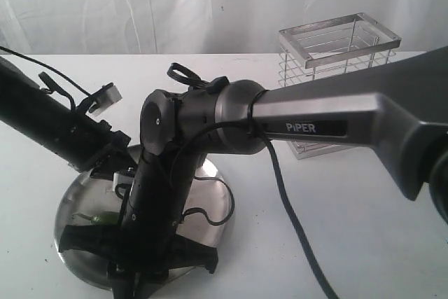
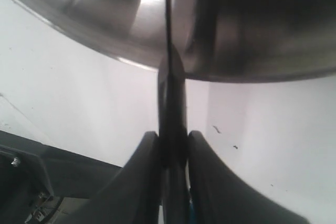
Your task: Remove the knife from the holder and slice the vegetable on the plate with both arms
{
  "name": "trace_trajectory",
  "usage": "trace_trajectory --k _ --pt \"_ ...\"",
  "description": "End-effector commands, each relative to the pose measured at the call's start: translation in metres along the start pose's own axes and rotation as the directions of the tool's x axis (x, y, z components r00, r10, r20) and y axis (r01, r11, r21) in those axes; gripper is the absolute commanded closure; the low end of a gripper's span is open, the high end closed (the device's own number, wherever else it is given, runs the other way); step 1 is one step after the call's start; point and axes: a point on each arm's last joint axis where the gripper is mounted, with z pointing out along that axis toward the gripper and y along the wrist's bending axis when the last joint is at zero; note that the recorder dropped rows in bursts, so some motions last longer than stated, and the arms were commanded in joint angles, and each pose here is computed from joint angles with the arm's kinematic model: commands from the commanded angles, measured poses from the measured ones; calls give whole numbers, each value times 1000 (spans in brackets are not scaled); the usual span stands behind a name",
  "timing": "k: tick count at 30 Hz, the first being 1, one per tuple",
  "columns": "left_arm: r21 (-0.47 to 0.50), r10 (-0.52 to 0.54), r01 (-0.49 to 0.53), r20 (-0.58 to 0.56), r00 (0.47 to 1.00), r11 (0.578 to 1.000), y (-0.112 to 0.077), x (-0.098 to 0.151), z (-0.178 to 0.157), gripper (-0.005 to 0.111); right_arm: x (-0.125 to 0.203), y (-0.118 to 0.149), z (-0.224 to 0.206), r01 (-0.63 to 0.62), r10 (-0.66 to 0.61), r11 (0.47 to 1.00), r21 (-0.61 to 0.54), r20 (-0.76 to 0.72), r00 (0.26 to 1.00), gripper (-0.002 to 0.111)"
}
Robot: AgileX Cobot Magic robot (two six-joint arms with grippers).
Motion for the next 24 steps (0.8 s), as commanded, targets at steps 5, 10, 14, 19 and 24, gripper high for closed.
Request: trace_trajectory --k 5,10,14,19,24 --pt "56 -25 20 84 996 998 4 3 13 107 0 0 -4 1 0 1000 -14 17 1000 108" --pt "72 -13 11 29 1000 997 -1 6 31 107 -1 1 -4 3 -3 1000 -19 23 1000 108" --pt "27 11 -11 -12 1000 1000 -3 8 41 107 -1 2 -4 -3 4 1000 -28 24 1000 108" --pt "12 9 -9 -6 1000 1000 -2 7 42 107 -1 2 -4 -3 4 1000 -30 27 1000 108" --pt "-60 -1 -2 -45 999 998 6 11 42 107 -2 2 -4 -3 4 999 -33 33 999 108"
